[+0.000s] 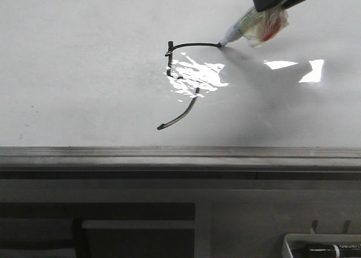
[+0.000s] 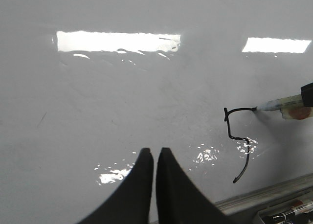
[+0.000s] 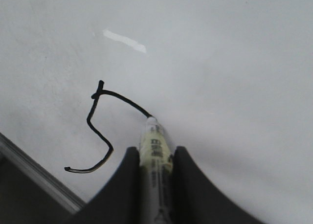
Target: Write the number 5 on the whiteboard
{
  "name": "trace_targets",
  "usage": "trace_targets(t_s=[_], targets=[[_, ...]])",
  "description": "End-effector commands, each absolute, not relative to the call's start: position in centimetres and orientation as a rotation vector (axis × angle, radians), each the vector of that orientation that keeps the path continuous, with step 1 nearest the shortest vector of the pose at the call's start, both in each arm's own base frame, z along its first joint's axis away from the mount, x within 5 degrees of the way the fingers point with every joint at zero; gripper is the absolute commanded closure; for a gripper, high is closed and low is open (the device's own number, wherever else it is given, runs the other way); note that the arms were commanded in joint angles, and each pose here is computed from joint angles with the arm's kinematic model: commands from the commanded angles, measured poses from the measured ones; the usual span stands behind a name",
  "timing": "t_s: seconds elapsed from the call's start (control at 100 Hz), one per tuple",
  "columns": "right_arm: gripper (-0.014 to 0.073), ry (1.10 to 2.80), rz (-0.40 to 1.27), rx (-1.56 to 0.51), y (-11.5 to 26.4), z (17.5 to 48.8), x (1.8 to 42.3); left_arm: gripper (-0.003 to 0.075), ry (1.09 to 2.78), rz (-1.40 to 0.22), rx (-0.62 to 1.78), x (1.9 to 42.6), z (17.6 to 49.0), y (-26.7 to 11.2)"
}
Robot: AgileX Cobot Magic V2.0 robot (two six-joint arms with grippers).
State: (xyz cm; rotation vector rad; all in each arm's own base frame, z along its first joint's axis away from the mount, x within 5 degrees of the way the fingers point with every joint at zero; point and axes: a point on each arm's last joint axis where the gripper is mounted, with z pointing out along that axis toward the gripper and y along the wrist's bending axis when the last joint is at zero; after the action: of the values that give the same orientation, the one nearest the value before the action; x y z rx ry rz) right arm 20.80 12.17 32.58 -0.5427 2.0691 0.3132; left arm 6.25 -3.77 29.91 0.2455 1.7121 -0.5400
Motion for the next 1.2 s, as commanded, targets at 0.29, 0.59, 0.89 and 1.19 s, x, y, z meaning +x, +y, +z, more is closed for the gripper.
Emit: trace_targets(t_s=[0.29,0.59,0.89,1.19], targets=[[0.0635,1.719,0.346,-0.676,12.4,39.7,16.6,0.0712,1.615,-0.537,0.220,6.2,31.9,-3.6],[0.0638,1.643,0.307,-1.018,15.2,38.8,14.4,0.0332,1.694,-0.357,0.729,7.1,35.0,-5.5],[0.0638,1.546,0.317,-1.343,19.9,36.3,12.8,0.0336,1.577,-0.528,1.283,8.7,35.7,-9.8],[0.0638,1.563,0.313,-1.362,20.1,35.5,12.8,0.0336,1.632,-0.622,1.473,10.5,33.2,-13.3]])
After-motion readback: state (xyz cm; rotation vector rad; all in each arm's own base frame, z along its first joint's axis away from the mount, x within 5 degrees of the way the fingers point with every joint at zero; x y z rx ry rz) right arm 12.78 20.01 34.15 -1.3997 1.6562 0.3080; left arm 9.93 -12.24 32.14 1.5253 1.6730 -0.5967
